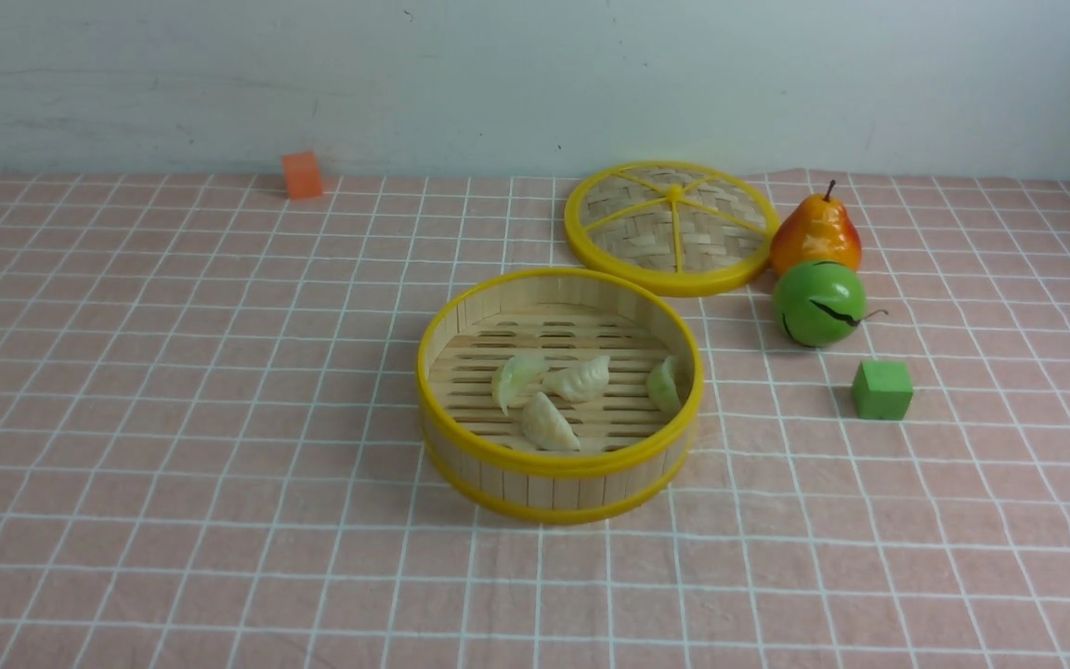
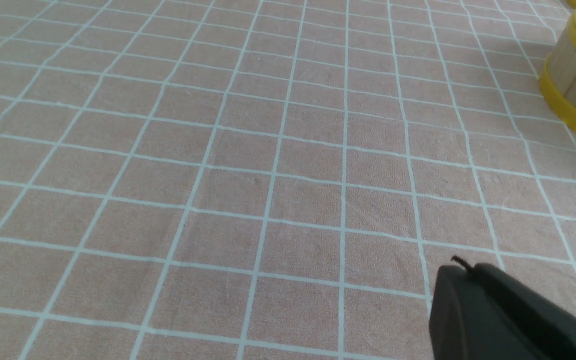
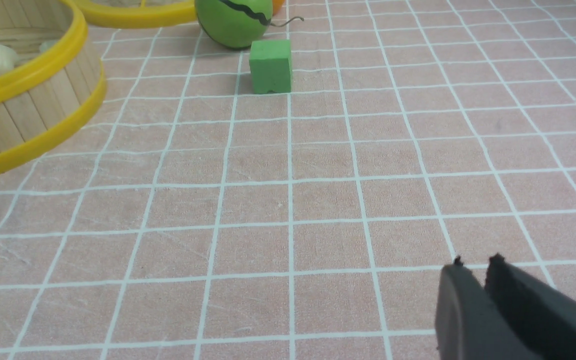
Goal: Put the dumplings into the steamer on the table with the pink tablecloth.
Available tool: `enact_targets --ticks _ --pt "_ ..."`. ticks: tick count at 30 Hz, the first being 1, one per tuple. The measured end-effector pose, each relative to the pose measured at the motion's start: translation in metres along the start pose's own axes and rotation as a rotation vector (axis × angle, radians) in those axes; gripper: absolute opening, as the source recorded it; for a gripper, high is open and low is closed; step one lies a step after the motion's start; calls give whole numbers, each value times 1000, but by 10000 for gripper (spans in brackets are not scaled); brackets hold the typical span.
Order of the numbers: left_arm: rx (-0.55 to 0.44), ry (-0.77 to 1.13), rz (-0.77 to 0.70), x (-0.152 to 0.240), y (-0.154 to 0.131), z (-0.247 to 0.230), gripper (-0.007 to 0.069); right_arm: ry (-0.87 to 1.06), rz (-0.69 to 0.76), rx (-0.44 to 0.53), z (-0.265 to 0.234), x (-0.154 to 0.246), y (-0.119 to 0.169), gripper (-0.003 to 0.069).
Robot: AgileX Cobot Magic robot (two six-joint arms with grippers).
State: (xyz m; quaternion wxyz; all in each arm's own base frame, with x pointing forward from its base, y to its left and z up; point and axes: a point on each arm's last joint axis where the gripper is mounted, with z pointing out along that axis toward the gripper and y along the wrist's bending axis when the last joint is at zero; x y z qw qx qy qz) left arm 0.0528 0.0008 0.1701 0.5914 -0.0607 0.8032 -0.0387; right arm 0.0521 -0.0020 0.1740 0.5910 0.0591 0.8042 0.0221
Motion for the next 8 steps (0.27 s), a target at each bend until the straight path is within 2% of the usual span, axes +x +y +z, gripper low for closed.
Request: enact_targets --ticks 8 --pt "0 0 0 0 0 0 -2 0 0 0 0 0 0 85"
